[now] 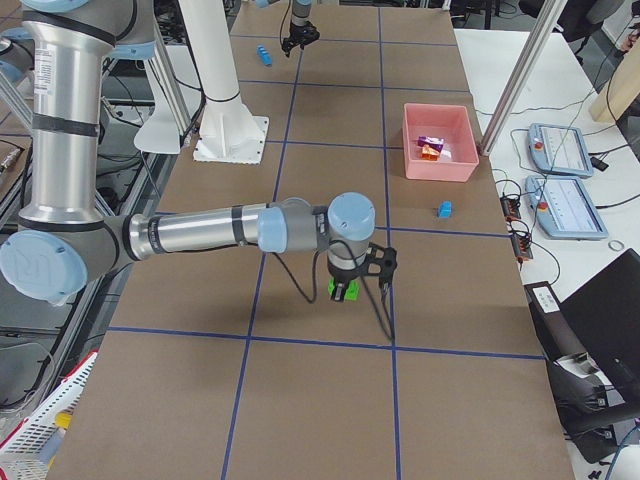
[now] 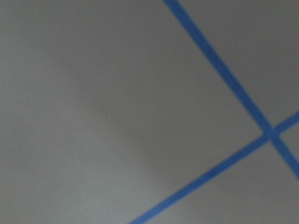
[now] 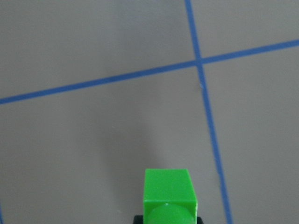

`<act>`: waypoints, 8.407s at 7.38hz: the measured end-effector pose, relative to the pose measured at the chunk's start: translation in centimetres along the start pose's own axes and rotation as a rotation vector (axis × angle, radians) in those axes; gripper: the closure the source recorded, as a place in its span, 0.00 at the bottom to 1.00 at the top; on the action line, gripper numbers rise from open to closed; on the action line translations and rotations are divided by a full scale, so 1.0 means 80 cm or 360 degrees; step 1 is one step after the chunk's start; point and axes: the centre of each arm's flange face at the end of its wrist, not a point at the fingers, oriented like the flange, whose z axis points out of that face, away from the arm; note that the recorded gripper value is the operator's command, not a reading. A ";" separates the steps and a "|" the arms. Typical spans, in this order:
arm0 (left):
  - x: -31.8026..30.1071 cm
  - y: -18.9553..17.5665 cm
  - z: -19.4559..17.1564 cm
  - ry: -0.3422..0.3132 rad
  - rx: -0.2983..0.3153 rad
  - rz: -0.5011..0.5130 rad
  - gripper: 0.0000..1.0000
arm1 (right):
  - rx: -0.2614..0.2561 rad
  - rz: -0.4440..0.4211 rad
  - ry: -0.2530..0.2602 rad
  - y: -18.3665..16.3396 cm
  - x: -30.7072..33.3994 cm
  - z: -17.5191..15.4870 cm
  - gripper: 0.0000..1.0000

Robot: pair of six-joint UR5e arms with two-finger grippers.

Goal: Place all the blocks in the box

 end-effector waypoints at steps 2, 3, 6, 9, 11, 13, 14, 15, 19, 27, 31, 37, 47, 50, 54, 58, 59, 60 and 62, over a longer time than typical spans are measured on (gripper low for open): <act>0.059 0.032 0.020 0.0006 -0.0113 0.0093 0.01 | 0.0007 0.0000 -0.0051 -0.039 -0.162 0.003 1.00; 0.083 0.047 0.026 -0.0007 -0.0146 0.0163 0.01 | -0.0001 -0.0013 -0.0075 -0.042 -0.224 0.007 1.00; 0.128 0.077 0.053 -0.0075 -0.0206 0.0323 0.01 | -0.0035 0.0045 -0.0134 -0.066 -0.418 0.026 1.00; 0.124 0.099 0.065 -0.0132 -0.0257 0.0372 0.01 | 0.0003 0.0216 -0.0103 -0.121 -0.639 0.047 1.00; 0.129 0.110 0.073 -0.0169 -0.0267 0.0412 0.01 | 0.0118 0.0306 -0.0143 -0.145 -0.713 0.092 1.00; 0.141 0.119 0.085 -0.0175 -0.0289 0.0419 0.01 | 0.0192 0.0353 -0.0144 -0.157 -0.756 0.132 1.00; 0.143 0.120 0.089 -0.0174 -0.0291 0.0422 0.01 | 0.0208 0.0349 -0.0126 -0.155 -0.776 0.148 1.00; 0.142 0.119 0.090 -0.0169 -0.0283 0.0422 0.01 | 0.0216 0.0335 -0.0113 -0.148 -0.788 0.162 1.00; 0.130 0.117 0.093 -0.0187 -0.0265 0.0441 0.02 | 0.0220 0.0309 -0.0077 -0.129 -0.801 0.194 0.01; 0.094 0.110 0.124 -0.0188 -0.0220 0.0426 1.00 | 0.0097 0.0368 -0.0257 -0.153 -0.662 0.096 0.00; 0.075 0.086 0.086 -0.0178 -0.0109 0.0284 1.00 | 0.0083 0.0343 -0.0281 -0.153 -0.571 0.078 0.00; 0.076 -0.064 -0.080 0.0219 0.0325 -0.0064 1.00 | 0.0145 0.0260 -0.0257 -0.146 -0.385 0.053 0.00; -0.068 -0.697 -0.393 0.0324 0.1070 -0.0928 1.00 | 0.0417 0.0008 0.0063 -0.277 -0.466 0.170 0.00; -0.093 -0.724 -0.434 0.0279 0.1186 -0.1021 0.50 | 0.0458 -0.0049 0.0094 -0.270 -0.500 0.205 0.00; -0.106 -0.736 -0.419 0.0224 0.1239 -0.1035 0.01 | 0.0433 -0.0095 0.0114 -0.251 -0.512 0.257 0.00; -0.105 -0.736 -0.422 0.0227 0.1245 -0.1033 0.01 | 0.0421 -0.0078 0.0110 -0.244 -0.506 0.291 1.00; -0.106 -0.735 -0.423 0.0226 0.1247 -0.1033 0.01 | 0.0413 -0.0074 0.0112 -0.243 -0.505 0.293 1.00; -0.107 -0.734 -0.425 0.0225 0.1251 -0.1032 0.01 | 0.0405 -0.0072 0.0113 -0.243 -0.504 0.295 1.00; -0.132 -0.725 -0.443 0.0218 0.1259 -0.0985 0.01 | 0.0398 -0.0050 0.0049 -0.264 -0.504 0.256 1.00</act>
